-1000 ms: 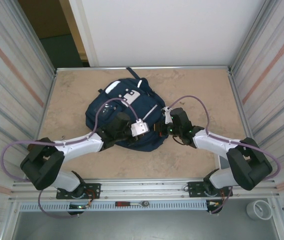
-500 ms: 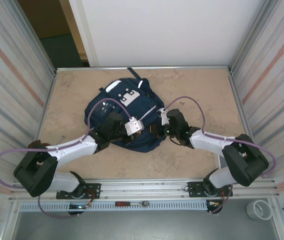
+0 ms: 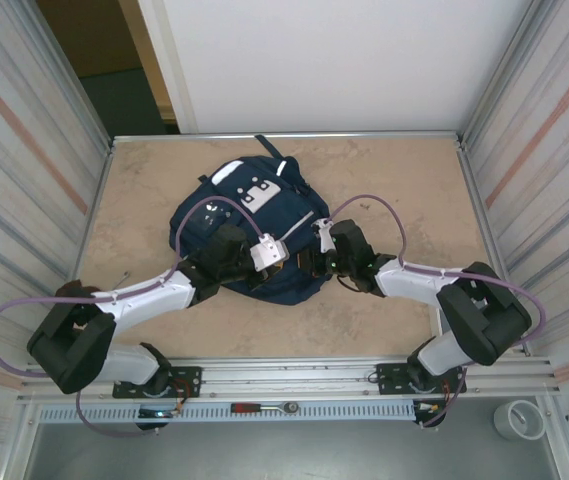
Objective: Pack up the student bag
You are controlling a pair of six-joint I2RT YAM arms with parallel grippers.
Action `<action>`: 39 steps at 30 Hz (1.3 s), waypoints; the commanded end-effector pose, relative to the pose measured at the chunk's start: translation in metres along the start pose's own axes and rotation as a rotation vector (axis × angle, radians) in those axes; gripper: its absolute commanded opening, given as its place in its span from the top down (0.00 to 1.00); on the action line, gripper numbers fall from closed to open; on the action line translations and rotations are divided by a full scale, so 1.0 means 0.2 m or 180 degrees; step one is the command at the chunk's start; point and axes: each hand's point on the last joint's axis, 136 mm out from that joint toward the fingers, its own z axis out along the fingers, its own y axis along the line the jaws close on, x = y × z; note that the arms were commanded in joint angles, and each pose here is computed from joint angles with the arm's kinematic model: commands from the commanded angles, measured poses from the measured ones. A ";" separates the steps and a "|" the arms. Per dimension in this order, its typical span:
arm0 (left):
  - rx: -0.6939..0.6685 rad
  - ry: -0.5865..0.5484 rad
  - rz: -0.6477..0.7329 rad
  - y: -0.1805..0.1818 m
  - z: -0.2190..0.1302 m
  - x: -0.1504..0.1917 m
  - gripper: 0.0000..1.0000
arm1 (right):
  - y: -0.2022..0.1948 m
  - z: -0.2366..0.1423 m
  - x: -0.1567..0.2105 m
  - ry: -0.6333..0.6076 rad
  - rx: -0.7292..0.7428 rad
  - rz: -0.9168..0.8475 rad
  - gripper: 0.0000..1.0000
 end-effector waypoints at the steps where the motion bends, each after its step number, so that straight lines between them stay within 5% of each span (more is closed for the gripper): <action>1: 0.0089 -0.0538 0.0116 -0.02 -0.06 -0.22 0.99 | 0.00 0.03 -0.01 -0.0002 0.0050 -0.0048 0.83; 10: 0.0088 -0.0415 0.0075 -0.01 -0.06 -0.11 0.99 | -0.12 -0.06 -0.05 -0.0168 0.0415 0.0009 1.00; 18: 0.0002 -0.0338 0.0024 0.01 -0.10 -0.03 0.96 | -0.28 -0.12 -0.08 -0.0162 0.0721 0.0282 1.00; 28: -0.0106 -0.0256 -0.0031 0.03 -0.13 0.01 0.94 | -0.16 -0.06 -0.07 -0.0128 0.0496 0.0166 1.00; 35: -0.0037 -0.0144 0.0029 -0.01 -0.14 -0.02 0.55 | 0.01 -0.10 -0.12 -0.0298 0.0196 -0.0038 1.00; 39: -0.0057 -0.0114 0.0237 -0.06 -0.14 -0.06 0.41 | 0.13 -0.13 -0.14 -0.0416 -0.0019 -0.0198 1.00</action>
